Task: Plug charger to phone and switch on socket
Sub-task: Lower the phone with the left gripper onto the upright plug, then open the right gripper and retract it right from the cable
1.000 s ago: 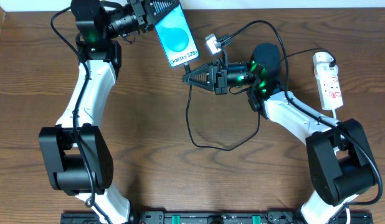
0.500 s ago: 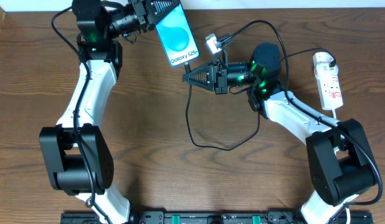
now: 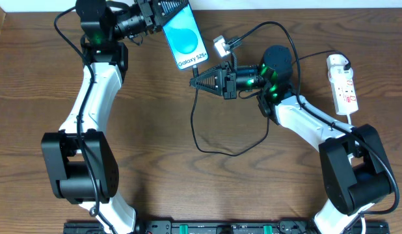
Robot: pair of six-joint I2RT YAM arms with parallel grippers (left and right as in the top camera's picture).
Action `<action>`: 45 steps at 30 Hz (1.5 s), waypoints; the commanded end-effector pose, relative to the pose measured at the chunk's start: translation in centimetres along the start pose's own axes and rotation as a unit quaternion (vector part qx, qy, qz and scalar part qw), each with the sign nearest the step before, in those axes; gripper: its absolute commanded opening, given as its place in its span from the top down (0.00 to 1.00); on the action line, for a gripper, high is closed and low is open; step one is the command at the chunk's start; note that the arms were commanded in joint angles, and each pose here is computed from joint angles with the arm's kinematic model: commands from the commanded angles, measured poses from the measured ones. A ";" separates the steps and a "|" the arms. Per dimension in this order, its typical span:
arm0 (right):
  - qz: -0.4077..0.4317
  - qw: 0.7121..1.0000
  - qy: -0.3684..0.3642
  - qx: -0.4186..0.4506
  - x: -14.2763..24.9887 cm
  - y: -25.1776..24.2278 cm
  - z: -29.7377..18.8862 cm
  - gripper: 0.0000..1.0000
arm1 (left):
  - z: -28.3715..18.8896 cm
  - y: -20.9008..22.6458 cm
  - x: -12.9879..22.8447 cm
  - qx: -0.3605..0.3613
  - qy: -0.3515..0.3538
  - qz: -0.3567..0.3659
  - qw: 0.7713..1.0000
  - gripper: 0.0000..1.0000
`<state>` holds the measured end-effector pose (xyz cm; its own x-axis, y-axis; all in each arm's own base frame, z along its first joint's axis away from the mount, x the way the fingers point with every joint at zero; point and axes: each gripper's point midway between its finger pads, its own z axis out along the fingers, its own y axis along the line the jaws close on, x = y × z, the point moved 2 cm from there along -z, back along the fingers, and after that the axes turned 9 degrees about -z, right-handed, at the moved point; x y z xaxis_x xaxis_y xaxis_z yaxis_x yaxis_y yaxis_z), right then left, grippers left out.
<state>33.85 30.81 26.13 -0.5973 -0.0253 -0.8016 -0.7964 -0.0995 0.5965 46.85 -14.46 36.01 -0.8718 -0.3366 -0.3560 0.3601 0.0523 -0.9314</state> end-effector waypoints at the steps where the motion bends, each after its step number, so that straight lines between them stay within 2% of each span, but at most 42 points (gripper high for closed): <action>1: -0.007 1.000 -0.012 0.009 -0.6 -0.1 0.2 0.99 | 0.5 -1.0 1.5 0.014 0.046 0.029 0.998 0.93; 12: -0.005 1.000 -0.012 0.009 -0.6 -0.1 0.2 0.99 | 0.4 -1.2 2.6 0.021 0.082 0.051 0.995 0.92; 38: -0.001 0.999 -0.036 0.011 -1.7 0.2 0.2 0.99 | 0.4 -1.2 2.6 0.021 0.082 0.050 0.995 0.92; 39: -0.001 0.999 -0.036 0.011 -1.7 0.2 0.2 0.94 | 0.4 -1.2 2.6 0.021 0.082 0.050 0.995 0.92; 40: -0.001 0.999 -0.035 0.011 -1.7 0.3 0.2 0.80 | 0.4 -1.2 2.6 0.021 0.082 0.050 0.995 0.92; 41: -0.005 0.999 -0.032 0.008 -1.6 0.3 0.2 0.60 | 0.4 -1.2 2.6 0.021 0.082 0.050 0.995 0.93; 42: -0.007 1.000 -0.030 0.006 -1.5 0.4 0.2 0.34 | 0.4 -1.2 2.6 0.021 0.082 0.051 0.995 0.92; 43: -0.009 1.000 -0.026 0.003 -1.4 0.5 0.2 0.01 | 0.4 -1.2 2.6 0.021 0.081 0.051 0.995 0.93; 45: -0.011 1.000 -0.020 -0.003 -1.2 0.7 0.2 0.01 | 0.3 -1.1 2.4 0.020 0.079 0.051 0.995 0.93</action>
<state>33.78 31.00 26.95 -0.6123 0.0025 -0.7906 -0.7863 -0.1066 0.6086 44.95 -15.47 35.60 -0.8804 -0.2077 -0.4263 0.4268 0.0443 -0.9032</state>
